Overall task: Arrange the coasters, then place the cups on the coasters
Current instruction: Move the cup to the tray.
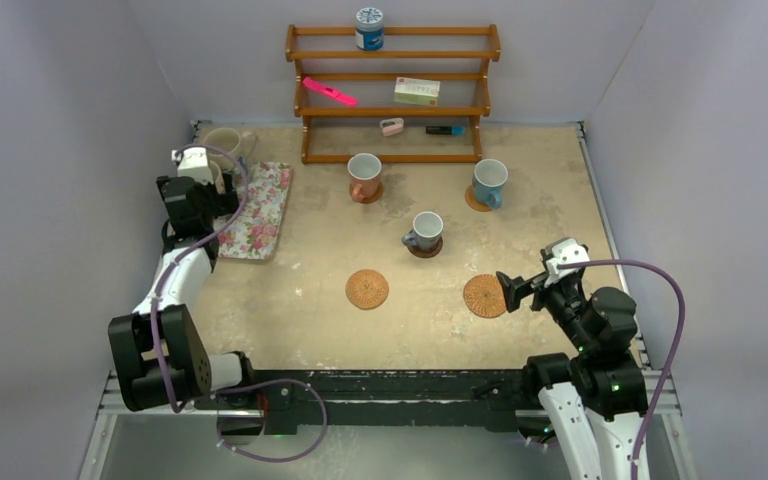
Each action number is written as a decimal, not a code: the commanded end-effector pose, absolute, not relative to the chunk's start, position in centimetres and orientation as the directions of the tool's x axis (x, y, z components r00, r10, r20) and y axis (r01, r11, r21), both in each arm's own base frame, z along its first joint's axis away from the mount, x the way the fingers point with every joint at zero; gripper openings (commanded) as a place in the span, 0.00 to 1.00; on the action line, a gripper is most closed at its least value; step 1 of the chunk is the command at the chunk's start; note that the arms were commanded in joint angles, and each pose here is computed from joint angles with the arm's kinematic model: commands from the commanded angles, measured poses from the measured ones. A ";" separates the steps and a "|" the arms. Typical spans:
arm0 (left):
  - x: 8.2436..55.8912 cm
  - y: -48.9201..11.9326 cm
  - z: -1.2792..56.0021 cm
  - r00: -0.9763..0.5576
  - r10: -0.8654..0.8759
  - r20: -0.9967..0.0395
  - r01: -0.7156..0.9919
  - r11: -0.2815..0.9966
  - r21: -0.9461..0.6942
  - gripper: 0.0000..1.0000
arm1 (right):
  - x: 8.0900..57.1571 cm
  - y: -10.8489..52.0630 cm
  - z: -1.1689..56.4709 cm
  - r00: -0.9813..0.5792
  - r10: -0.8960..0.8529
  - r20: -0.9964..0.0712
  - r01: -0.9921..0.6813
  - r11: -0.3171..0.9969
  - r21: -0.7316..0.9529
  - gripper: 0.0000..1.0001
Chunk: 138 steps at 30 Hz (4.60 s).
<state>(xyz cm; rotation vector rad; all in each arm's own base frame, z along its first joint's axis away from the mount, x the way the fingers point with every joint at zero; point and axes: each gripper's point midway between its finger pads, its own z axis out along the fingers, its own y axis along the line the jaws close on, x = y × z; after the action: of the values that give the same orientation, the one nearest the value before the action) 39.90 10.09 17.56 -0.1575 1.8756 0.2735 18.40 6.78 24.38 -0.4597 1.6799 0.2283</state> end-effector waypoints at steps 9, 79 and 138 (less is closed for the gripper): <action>42.3 13.1 19.7 -0.242 -0.026 -0.970 -0.238 0.971 0.033 1.00 | 18.2 7.3 24.7 -0.079 -0.179 -0.981 -0.453 0.883 -0.124 0.99; 55.0 7.1 25.3 -0.220 0.112 -0.969 0.213 0.975 0.064 1.00 | 18.2 7.4 24.4 -0.086 -0.185 -0.979 -0.461 0.879 -0.125 0.99; 54.2 2.7 18.0 -0.326 0.151 -0.933 0.454 0.891 -0.015 0.00 | 18.0 7.5 24.5 -0.075 -0.188 -0.979 -0.471 0.872 -0.131 0.99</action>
<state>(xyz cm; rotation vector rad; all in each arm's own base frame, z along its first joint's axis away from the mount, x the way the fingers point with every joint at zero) 55.42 5.14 15.21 0.3358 1.9731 -0.2450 18.26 7.07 24.33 -0.4882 1.6745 0.2363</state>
